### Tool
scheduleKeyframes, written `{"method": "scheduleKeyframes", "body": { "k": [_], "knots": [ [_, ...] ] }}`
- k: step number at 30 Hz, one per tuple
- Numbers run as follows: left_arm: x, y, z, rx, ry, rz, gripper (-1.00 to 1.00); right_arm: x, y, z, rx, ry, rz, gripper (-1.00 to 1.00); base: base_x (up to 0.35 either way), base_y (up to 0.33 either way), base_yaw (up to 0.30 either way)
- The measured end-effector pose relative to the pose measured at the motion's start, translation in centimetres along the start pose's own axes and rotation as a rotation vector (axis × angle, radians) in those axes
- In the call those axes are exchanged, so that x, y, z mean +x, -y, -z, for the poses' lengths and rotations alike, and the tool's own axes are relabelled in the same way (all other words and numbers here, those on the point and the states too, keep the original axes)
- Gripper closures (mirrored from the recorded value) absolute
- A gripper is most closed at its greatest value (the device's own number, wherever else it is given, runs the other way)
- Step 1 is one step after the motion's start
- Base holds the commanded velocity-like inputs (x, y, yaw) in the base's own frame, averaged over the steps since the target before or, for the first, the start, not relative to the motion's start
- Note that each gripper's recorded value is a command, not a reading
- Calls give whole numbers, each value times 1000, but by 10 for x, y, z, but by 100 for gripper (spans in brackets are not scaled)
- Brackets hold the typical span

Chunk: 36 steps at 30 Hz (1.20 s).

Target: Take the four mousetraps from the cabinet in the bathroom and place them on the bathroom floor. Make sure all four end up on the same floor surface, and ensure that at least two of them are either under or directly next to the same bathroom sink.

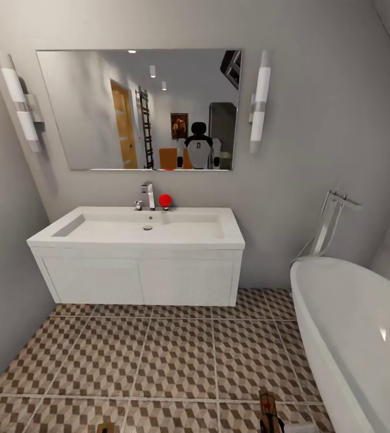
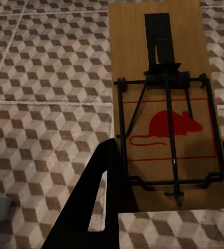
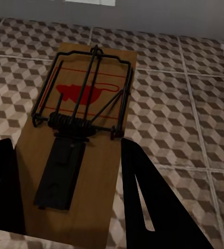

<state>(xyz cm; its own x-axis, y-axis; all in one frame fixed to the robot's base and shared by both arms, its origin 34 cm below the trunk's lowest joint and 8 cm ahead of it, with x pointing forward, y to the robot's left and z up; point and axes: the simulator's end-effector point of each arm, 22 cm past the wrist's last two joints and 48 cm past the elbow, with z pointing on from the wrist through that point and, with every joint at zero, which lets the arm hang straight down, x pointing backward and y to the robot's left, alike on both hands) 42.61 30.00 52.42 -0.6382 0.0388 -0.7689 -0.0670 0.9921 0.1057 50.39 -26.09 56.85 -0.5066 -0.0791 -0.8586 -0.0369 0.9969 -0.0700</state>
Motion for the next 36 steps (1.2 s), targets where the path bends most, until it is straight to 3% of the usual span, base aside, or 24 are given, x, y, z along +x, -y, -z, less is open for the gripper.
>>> {"method": "scheduleKeyframes", "body": {
  "k": [4, 6, 11, 16, 22, 29, 34, 36],
  "knots": [
    [24, 1, -7, -1, -158, -14, 100, -17, 2, -8, 24, 22, -5, 100, 0, 0, 0],
    [0, 2, -29, -1, -186, -19, 100, -38, 9, -17, 60, 42, -7, 100, 0, 0, 0],
    [-98, 4, -67, -1, -167, -18, 100, -78, 16, -32, 109, 57, -14, 100, 0, 0, 0],
    [-165, 17, -71, 17, -130, -1, 100, -98, 19, -36, 122, 77, -18, 100, 0, 0, 0],
    [-157, 45, -67, 49, -168, 15, 100, -107, 21, -37, 126, 92, -17, 100, 0, 0, 0],
    [-143, 39, -67, 41, -201, 7, 100, -130, 18, -41, 130, 123, -28, 100, 0, 0, 0],
    [-186, 26, -70, 22, -139, 4, 100, -168, 10, -52, 134, 58, -42, 100, 0, 0, 0],
    [-201, 23, -70, 19, -147, 1, 100, -191, 14, -53, 142, 46, -43, 100, 0, 0, 0]
  ]
}}
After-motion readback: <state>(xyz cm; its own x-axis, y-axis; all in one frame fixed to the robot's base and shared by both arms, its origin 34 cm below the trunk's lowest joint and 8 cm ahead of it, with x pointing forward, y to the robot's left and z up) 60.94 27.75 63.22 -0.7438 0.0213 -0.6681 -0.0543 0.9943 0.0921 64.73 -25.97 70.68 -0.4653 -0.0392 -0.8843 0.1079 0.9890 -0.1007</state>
